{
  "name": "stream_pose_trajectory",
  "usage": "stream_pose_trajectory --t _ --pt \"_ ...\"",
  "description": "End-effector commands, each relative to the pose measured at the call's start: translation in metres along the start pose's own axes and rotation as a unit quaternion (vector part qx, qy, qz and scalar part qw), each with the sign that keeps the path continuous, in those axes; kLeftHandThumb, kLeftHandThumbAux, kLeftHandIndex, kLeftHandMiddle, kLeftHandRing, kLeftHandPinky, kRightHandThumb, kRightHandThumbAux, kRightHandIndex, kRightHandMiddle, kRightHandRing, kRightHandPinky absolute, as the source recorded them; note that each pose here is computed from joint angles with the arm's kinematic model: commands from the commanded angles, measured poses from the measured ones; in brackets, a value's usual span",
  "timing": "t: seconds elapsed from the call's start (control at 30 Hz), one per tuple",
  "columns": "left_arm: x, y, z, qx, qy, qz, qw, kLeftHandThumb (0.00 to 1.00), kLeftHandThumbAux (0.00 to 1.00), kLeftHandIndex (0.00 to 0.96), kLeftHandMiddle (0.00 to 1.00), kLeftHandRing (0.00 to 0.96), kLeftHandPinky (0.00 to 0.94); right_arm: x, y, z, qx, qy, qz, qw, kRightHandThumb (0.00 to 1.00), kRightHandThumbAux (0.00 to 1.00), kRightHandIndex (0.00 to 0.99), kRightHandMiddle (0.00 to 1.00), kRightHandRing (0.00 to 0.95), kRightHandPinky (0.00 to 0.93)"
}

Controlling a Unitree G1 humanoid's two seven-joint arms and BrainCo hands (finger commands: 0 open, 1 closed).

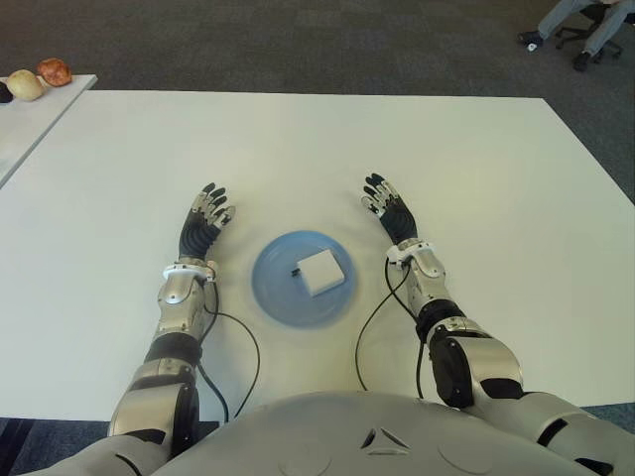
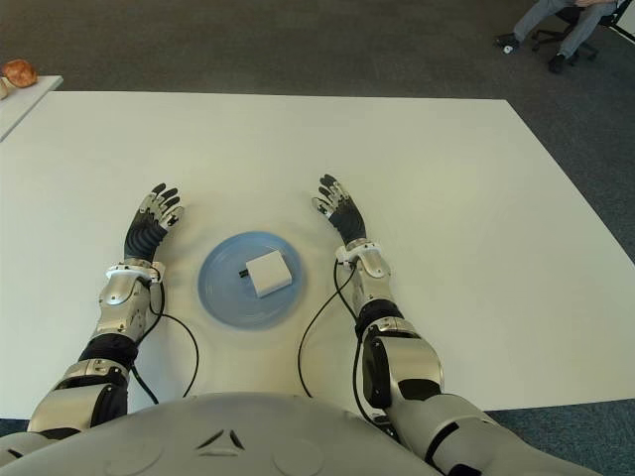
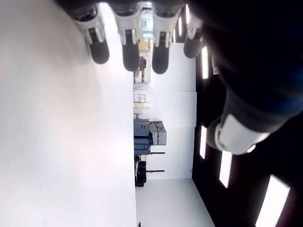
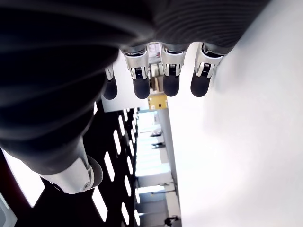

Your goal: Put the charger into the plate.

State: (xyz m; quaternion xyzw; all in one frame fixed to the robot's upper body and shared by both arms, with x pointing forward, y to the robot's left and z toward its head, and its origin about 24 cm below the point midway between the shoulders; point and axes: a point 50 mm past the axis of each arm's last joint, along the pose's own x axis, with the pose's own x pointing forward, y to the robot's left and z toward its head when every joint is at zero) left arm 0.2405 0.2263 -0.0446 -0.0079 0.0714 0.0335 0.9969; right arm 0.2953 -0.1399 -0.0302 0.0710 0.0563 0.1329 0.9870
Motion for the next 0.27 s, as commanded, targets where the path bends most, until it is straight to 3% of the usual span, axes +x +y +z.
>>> stream_pose_trajectory --t 0.03,0.27 --pt "-0.0318 -0.0022 -0.0463 -0.017 0.123 0.004 0.992 0.000 0.645 0.064 0.142 0.125 0.130 -0.0225 0.0003 -0.0386 0.042 0.098 -0.016 0.994 0.021 0.695 0.036 0.055 0.013 0.031" --pt "-0.0312 -0.0038 -0.0471 -0.017 0.126 0.000 0.992 0.000 0.646 0.065 0.147 0.131 0.134 -0.0216 -0.0001 -0.0384 0.042 0.101 -0.017 0.994 0.020 0.701 0.038 0.061 0.017 0.033"
